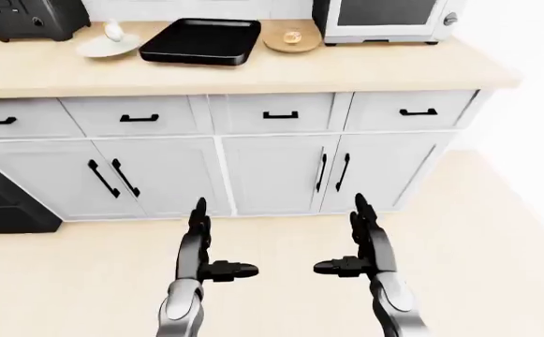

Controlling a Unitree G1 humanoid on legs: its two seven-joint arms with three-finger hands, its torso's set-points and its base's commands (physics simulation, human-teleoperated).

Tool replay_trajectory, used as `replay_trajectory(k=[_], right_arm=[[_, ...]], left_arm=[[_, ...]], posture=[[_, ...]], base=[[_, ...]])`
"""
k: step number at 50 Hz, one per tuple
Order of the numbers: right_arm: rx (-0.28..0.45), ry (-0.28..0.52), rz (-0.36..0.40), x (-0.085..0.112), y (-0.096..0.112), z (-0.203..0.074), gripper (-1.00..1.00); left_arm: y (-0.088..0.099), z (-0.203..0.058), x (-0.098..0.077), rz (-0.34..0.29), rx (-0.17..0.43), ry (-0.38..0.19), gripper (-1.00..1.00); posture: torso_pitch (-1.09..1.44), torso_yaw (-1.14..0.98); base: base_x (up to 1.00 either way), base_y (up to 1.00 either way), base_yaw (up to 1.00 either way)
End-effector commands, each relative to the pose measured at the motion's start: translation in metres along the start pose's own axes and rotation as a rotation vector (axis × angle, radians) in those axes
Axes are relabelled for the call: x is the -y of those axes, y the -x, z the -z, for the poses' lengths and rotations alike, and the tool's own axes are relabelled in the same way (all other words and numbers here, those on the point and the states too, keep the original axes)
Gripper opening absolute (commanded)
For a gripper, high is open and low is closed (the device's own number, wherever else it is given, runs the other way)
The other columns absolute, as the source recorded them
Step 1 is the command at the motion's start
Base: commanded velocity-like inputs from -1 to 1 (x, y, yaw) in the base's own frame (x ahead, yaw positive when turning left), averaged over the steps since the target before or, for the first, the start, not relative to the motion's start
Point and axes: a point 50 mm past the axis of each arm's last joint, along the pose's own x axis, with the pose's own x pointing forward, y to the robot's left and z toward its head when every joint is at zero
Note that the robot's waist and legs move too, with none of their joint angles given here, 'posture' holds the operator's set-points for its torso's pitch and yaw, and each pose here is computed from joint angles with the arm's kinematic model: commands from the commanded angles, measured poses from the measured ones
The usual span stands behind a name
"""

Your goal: Move the dessert items from the plate to the tray.

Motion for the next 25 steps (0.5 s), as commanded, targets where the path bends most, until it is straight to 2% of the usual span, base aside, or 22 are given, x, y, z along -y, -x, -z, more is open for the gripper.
replay_trajectory(k=[1,2,3,4,5,6,9,12,13,18,20,25], right_arm=[[0.171,0.022,0.001,0.001,-0.006,-0.036,1.00],[0.167,0.018,0.002,0.001,-0.007,-0.036,1.00],[0.170,0.021,-0.002,0.002,-0.007,-0.038,1.00],[0.178,0.025,0.001,0.003,-0.007,-0.041,1.00],[0.196,0.026,0.008,0.004,-0.006,-0.049,1.00],[0.215,0.027,0.007,0.004,-0.005,-0.058,1.00],[0.263,0.044,0.011,0.005,-0.004,-0.089,1.00],[0.303,0.034,0.033,0.010,-0.010,-0.115,1.00],[0.325,0.037,0.034,0.010,-0.010,-0.129,1.00],[0.432,0.010,0.031,0.013,-0.009,-0.176,1.00],[0.448,0.002,0.021,0.013,-0.011,-0.188,1.00],[0.473,0.012,0.010,0.011,-0.007,-0.204,1.00]], left_arm=[[-0.002,-0.032,-0.005,-0.059,0.148,-0.073,1.00],[-0.001,-0.035,-0.006,-0.065,0.162,-0.047,1.00],[-0.003,-0.035,-0.008,-0.071,0.144,-0.053,1.00],[-0.002,-0.037,-0.007,-0.035,0.143,-0.021,1.00],[0.000,-0.049,-0.011,-0.034,0.159,0.028,1.00],[0.001,-0.060,-0.016,-0.057,0.181,0.019,1.00],[0.004,-0.085,-0.024,-0.069,0.201,0.018,1.00],[0.003,-0.103,-0.026,-0.051,0.210,0.016,1.00],[0.001,-0.116,-0.029,-0.073,0.226,-0.001,1.00],[0.005,-0.153,-0.034,-0.089,0.281,-0.029,1.00],[0.000,-0.160,-0.035,-0.100,0.295,-0.047,1.00],[-0.001,-0.176,-0.038,-0.107,0.319,-0.048,1.00]], posture=[[0.00,0.00],[0.00,0.00],[0.00,0.00],[0.00,0.00],[0.00,0.00],[0.00,0.00],[0.00,0.00],[0.00,0.00],[0.00,0.00],[0.00,0.00],[0.00,0.00],[0.00,0.00]], base=[[0.00,0.00,0.00],[0.00,0.00,0.00],[0.00,0.00,0.00],[0.00,0.00,0.00],[0.00,0.00,0.00],[0.00,0.00,0.00],[0.00,0.00,0.00],[0.00,0.00,0.00],[0.00,0.00,0.00],[0.00,0.00,0.00],[0.07,0.10,0.00],[0.12,0.12,0.00]])
